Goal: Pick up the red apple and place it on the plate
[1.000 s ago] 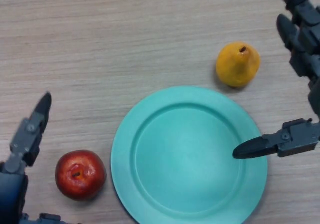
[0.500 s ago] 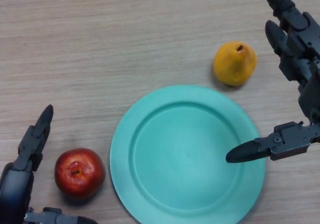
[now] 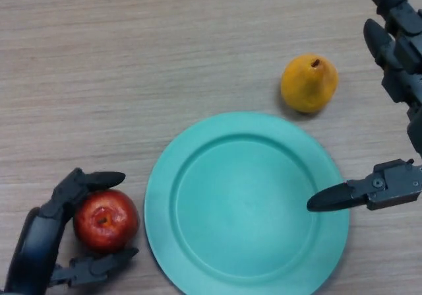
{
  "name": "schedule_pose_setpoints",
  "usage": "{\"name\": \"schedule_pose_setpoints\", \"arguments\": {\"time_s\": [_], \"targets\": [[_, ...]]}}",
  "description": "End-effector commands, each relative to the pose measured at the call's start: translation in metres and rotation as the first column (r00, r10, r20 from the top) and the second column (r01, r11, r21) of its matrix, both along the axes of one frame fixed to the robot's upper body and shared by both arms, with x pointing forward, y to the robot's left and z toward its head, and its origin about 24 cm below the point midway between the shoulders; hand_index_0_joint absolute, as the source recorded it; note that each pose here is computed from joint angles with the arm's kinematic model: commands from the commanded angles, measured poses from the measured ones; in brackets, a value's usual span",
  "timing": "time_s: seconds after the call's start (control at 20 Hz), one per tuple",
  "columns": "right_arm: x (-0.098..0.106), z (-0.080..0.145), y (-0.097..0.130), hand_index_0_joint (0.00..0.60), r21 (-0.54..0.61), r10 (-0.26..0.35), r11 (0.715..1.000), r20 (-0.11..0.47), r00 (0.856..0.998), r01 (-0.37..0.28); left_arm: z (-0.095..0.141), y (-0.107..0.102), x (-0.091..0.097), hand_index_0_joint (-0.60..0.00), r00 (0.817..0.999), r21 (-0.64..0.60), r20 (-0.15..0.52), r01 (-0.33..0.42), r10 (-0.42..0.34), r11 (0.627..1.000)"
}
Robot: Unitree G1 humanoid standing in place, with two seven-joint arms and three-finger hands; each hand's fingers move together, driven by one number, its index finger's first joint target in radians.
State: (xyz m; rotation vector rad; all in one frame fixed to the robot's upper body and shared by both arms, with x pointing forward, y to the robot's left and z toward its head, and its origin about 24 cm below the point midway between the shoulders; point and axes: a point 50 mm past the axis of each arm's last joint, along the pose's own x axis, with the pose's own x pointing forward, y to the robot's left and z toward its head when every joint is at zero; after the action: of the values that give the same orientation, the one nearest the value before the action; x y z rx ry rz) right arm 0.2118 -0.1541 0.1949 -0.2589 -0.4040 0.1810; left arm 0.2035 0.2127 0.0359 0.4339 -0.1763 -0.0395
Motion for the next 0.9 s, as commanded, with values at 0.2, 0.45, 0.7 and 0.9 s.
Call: {"name": "schedule_pose_setpoints", "arguments": {"time_s": [0.2, 0.45, 0.7, 0.9], "targets": [[-0.013, 0.023, -0.003, 0.600, 0.012, -0.008, 1.000, 0.188, 0.982, 0.006, 0.088, 0.013, -0.012, -0.600, 0.895, 0.124, 0.445, -0.073, 0.010, 0.990], [-0.017, 0.026, -0.007, 0.100, 0.023, -0.026, 1.000, 0.204, 0.979, 0.021, 0.102, -0.031, -0.009, -0.600, 0.868, 0.170, 0.470, 0.089, -0.160, 0.982], [-0.023, 0.030, -0.009, 0.000, 0.042, -0.028, 0.999, 0.211, 0.977, 0.019, 0.091, -0.088, 0.011, -0.600, 0.863, 0.091, 0.386, 0.315, -0.325, 0.945], [-0.028, 0.034, -0.012, 0.000, 0.048, -0.028, 0.999, 0.221, 0.975, 0.018, 0.076, -0.106, 0.017, -0.600, 0.857, 0.186, 0.320, 0.362, -0.404, 0.914]]}}
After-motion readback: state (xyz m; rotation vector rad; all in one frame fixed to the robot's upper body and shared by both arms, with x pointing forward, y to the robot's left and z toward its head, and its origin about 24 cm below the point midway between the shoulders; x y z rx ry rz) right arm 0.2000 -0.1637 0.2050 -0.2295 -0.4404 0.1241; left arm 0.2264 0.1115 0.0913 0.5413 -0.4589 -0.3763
